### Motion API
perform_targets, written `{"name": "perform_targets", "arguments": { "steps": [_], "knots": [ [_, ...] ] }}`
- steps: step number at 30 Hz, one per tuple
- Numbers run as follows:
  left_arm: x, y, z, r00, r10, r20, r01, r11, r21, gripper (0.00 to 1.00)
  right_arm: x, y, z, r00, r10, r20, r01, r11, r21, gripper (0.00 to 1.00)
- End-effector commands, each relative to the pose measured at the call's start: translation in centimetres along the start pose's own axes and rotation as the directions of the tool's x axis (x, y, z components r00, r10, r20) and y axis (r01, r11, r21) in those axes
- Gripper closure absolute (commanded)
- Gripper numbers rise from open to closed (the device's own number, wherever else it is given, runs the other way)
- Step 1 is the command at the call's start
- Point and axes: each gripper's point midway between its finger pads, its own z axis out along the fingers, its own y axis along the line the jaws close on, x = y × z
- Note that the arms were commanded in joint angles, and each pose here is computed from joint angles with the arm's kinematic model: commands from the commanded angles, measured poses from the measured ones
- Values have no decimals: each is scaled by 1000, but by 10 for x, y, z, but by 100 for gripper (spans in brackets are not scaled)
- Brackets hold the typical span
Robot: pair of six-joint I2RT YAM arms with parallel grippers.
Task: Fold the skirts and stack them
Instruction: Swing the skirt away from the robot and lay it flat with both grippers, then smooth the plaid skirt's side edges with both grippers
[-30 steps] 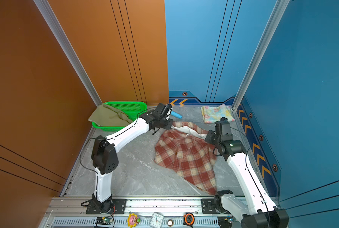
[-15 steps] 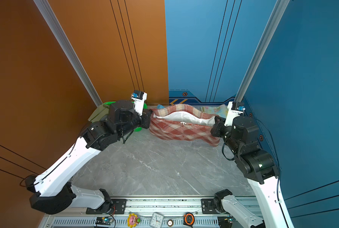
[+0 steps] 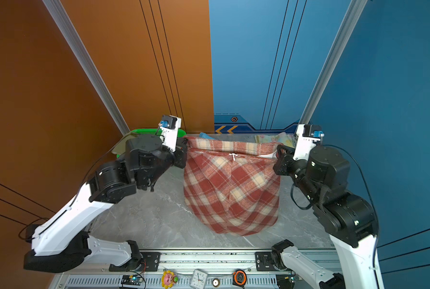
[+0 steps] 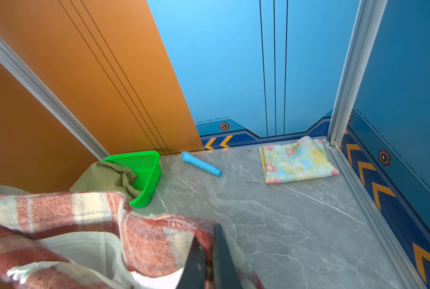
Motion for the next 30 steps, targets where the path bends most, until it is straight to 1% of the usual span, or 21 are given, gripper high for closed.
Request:
{"name": "perform_targets", "arguments": {
  "steps": [1, 3, 4, 5, 6, 7, 8, 9, 10, 11, 12, 13, 14, 17, 19, 24, 27, 30],
  "knots": [
    [49, 24, 59, 980, -28, -197, 20, 999, -43, 100, 40, -20, 69, 988, 50, -149, -39, 996, 76, 100],
    [87, 34, 99, 951, -69, -302, 53, 997, -59, 100, 69, -32, 115, 972, 78, -222, -56, 993, 106, 100],
    [110, 39, 120, 929, -92, -358, 72, 995, -68, 100, 85, -37, 139, 962, 80, -261, -50, 992, 119, 99],
    [134, 43, 140, 904, -110, -413, 85, 993, -78, 92, 100, -44, 161, 951, 95, -294, -59, 990, 131, 91],
    [152, 47, 155, 883, -121, -453, 90, 992, -90, 79, 111, -50, 178, 940, 121, -321, -79, 987, 141, 79],
    [169, 52, 168, 863, -129, -488, 87, 990, -108, 63, 123, -57, 194, 923, 153, -353, -104, 983, 153, 65],
    [183, 55, 181, 846, -133, -517, 83, 989, -118, 44, 130, -65, 205, 910, 184, -372, -125, 976, 178, 46],
    [191, 57, 188, 834, -134, -535, 80, 989, -124, 31, 134, -70, 210, 902, 201, -382, -135, 972, 192, 33],
    [195, 59, 193, 829, -138, -543, 82, 989, -127, 21, 137, -74, 212, 897, 214, -387, -141, 968, 209, 22],
    [195, 60, 194, 826, -146, -545, 90, 988, -128, 17, 139, -77, 212, 891, 226, -393, -145, 963, 227, 16],
    [194, 61, 194, 828, -149, -541, 92, 987, -131, 11, 143, -80, 210, 883, 236, -405, -147, 960, 240, 13],
    [193, 62, 192, 830, -148, -538, 89, 987, -134, 5, 149, -83, 206, 873, 247, -421, -148, 956, 254, 12],
    [190, 63, 189, 833, -145, -534, 87, 987, -133, 3, 157, -85, 202, 863, 256, -436, -150, 953, 264, 12],
    [192, 62, 176, 831, -142, -538, 88, 988, -126, 2, 184, -90, 186, 829, 294, -476, -169, 942, 289, 13],
    [200, 63, 164, 823, -141, -551, 82, 988, -131, 1, 207, -93, 175, 801, 324, -503, -182, 933, 310, 14],
    [238, 70, 127, 786, -136, -603, 48, 986, -160, 2, 267, -101, 148, 726, 365, -583, -178, 918, 354, 20],
    [267, 79, 104, 756, -137, -640, 19, 982, -187, 1, 293, -107, 134, 705, 372, -603, -152, 911, 385, 22],
    [296, 93, 84, 719, -175, -673, 19, 972, -233, 2, 318, -113, 130, 671, 383, -635, -132, 904, 407, 26]
  ]
}}
